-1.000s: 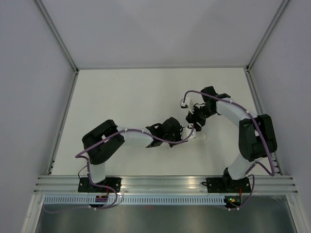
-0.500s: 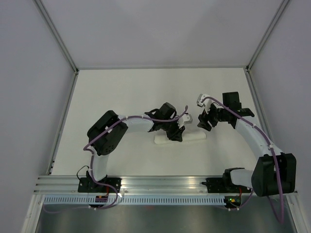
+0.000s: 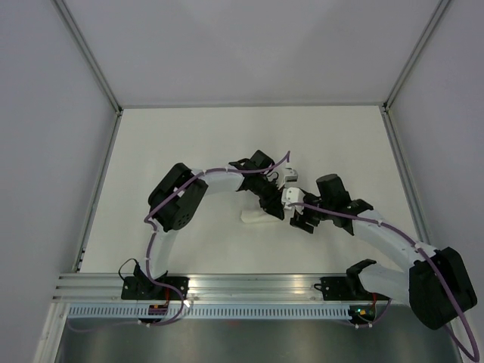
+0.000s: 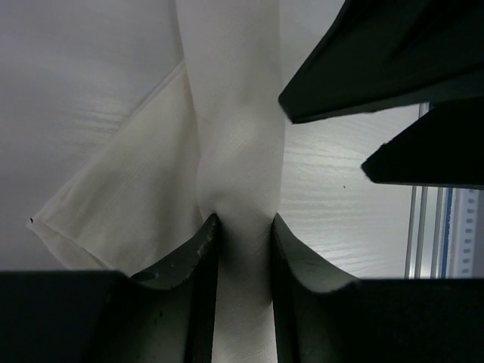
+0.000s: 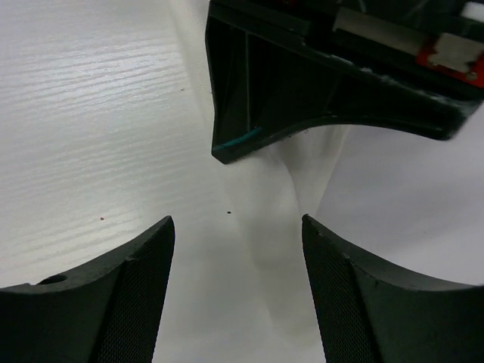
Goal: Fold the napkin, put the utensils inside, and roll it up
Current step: Roll the napkin at the center of the board.
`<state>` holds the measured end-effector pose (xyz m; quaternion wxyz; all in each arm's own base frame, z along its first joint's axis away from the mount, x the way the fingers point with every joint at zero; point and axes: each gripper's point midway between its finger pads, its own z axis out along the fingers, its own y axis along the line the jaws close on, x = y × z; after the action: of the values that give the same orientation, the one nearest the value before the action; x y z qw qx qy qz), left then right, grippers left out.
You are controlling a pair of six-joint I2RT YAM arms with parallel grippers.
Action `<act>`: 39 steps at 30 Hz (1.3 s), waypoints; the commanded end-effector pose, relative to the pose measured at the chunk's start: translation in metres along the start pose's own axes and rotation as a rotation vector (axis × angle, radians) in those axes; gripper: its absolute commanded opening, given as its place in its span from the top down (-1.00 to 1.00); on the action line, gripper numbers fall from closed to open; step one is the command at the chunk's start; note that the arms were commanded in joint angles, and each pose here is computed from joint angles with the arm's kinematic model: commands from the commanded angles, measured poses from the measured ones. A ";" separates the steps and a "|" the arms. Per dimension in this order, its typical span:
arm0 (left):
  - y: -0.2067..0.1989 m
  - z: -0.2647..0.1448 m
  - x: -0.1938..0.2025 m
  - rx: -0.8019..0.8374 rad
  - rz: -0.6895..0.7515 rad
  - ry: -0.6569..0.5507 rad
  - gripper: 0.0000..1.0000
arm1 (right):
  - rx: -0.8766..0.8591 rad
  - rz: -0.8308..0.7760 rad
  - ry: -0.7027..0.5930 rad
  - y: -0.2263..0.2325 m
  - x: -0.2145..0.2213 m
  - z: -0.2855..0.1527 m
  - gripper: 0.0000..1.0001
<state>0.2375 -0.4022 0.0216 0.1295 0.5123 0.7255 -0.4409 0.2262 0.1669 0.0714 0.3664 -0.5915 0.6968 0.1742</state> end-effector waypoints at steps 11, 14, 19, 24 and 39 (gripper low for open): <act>0.004 0.014 0.090 -0.001 -0.283 0.250 0.95 | 0.081 -0.164 0.058 -0.001 0.005 0.042 -0.44; 0.004 0.014 0.090 0.003 -0.287 0.249 0.94 | 0.072 -0.164 0.076 0.002 0.010 0.046 -0.36; 0.003 0.011 0.081 -0.001 -0.282 0.227 0.81 | 0.062 -0.150 0.108 0.005 0.020 0.051 -0.02; 0.002 0.005 0.058 -0.024 -0.256 0.148 0.52 | 0.040 -0.134 0.133 0.011 0.029 0.053 0.49; 0.004 -0.063 -0.029 -0.226 -0.166 -0.218 0.10 | -0.154 -0.057 0.202 0.035 0.048 0.053 0.77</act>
<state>0.2468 -0.3688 0.0385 0.1568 0.4124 0.7899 -0.4260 0.2339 0.1949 0.0194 0.3322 -0.6459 0.6746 0.1316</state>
